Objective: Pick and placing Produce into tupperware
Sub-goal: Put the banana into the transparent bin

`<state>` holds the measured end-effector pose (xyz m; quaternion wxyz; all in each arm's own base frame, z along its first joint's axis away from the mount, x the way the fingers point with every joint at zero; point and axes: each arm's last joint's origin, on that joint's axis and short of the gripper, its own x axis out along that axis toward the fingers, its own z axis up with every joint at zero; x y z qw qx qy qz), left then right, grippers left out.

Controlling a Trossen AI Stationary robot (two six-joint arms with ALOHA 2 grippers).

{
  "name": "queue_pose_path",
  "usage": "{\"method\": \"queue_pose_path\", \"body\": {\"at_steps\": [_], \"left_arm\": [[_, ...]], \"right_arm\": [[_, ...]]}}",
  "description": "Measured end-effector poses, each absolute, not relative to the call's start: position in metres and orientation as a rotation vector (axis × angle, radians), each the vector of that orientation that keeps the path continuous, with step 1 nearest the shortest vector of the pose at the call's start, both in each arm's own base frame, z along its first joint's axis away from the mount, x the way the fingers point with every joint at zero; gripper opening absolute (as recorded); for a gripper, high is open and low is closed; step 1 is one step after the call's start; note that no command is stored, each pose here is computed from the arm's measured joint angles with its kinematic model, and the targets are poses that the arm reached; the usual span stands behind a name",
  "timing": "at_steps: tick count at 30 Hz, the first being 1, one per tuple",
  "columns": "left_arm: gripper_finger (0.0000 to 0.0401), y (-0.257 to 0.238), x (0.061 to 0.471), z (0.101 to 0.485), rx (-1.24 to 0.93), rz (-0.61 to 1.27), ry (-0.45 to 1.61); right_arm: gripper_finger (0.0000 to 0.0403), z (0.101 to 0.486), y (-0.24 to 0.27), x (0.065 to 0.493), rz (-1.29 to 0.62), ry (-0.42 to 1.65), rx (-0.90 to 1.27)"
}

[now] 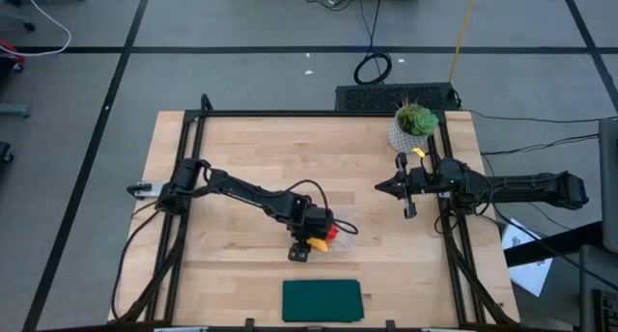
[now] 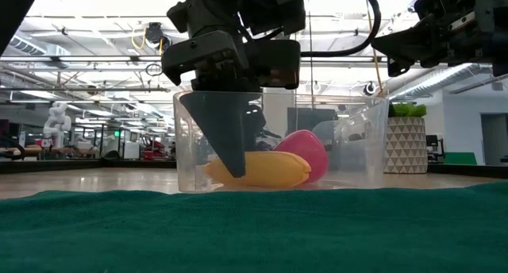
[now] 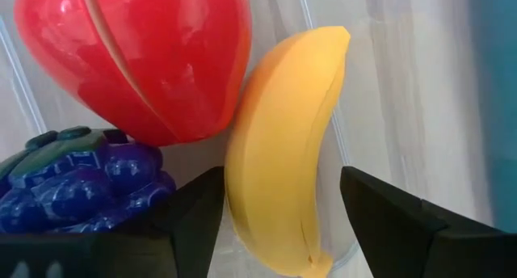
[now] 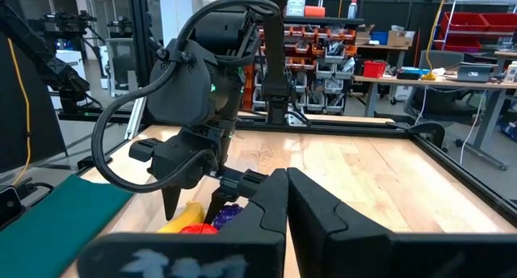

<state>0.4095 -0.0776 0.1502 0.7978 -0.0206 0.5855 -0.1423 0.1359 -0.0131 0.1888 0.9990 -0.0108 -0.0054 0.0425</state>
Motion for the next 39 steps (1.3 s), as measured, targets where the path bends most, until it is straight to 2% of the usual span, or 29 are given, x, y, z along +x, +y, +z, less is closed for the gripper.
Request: {"method": "queue_pose_path", "body": {"at_steps": [15, 28, 39], "left_arm": [[0.0253, -0.0847, 0.4074, 0.1507, 0.008, -0.326, 1.257], [0.0177, -0.0846, 0.4079, 0.1513, 0.005, -0.322, 1.254], [0.0205, -0.084, 0.4075, 0.1511, 0.01, -0.293, 1.26]], "right_arm": [[0.0, 0.1887, -0.0131, 0.1359, 0.085, -0.011, -0.024], [0.0, 0.1887, -0.0131, 0.1359, 0.085, -0.011, -0.022], [0.0, 0.1887, -0.0131, 0.1359, 0.085, -0.011, -0.022]]}}
